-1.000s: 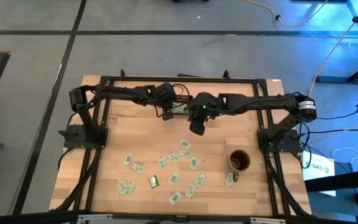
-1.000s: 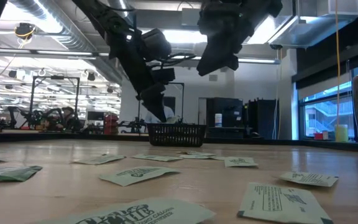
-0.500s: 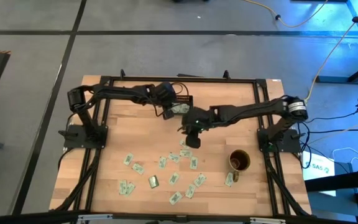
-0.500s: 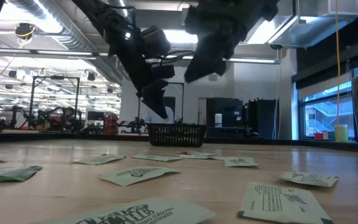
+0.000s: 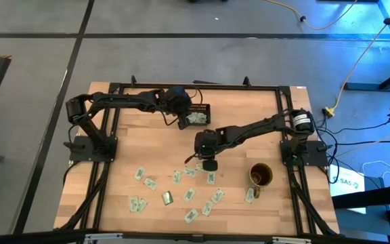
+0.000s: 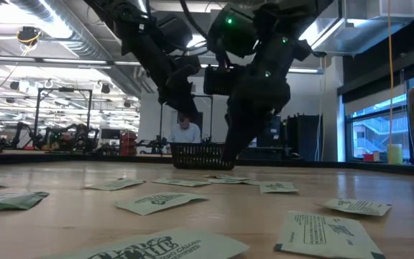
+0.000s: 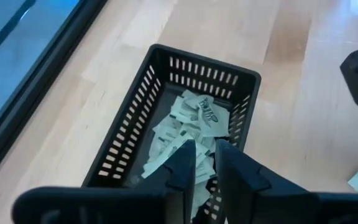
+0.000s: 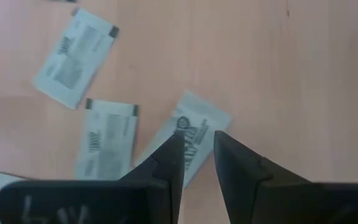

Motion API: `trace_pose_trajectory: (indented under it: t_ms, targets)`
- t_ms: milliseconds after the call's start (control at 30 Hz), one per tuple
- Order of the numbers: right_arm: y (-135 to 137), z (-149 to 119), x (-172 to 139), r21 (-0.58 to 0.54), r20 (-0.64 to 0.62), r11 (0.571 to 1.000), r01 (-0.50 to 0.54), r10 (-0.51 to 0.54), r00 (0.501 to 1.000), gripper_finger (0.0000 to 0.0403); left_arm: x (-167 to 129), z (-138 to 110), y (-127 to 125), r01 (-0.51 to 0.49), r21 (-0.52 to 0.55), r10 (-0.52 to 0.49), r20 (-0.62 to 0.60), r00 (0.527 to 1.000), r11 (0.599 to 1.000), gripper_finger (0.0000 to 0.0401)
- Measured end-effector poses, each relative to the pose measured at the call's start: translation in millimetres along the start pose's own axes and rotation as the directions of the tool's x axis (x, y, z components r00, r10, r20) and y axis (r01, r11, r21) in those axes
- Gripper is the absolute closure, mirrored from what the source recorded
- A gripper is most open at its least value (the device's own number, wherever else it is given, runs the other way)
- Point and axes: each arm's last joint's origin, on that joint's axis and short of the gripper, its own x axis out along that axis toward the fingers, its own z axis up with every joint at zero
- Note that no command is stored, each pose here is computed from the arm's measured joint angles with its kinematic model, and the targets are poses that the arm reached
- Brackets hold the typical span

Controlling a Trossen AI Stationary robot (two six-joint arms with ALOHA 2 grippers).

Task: Pick and place Stevia / Truvia into bins
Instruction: Put the white stevia packet into the black bin

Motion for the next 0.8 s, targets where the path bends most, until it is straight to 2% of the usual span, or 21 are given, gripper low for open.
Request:
trace_pose_trajectory:
  t_ms: [200, 500, 800]
  targets:
    - [-3, 0, 1, -0.109, 0.007, 0.991, 0.082, -0.082, 0.997, 0.0312, 0, 0, 0, 0.0, 0.0, 0.0, 0.0, 1.0, 1.0, 0.0349]
    - [-1, 0, 1, -0.117, 0.005, 0.992, 0.043, -0.043, 0.999, 0.0312, 0, 0, 0, 0.0, -0.004, 0.0, 0.0, 1.0, 1.0, 0.0348]
    - [-1, -7, 22, -0.104, -0.048, 0.995, 0.009, -0.014, 0.999, 0.0312, 0, 0, 0, 0.0, -0.005, 0.0, 0.0, 1.0, 1.0, 0.035]
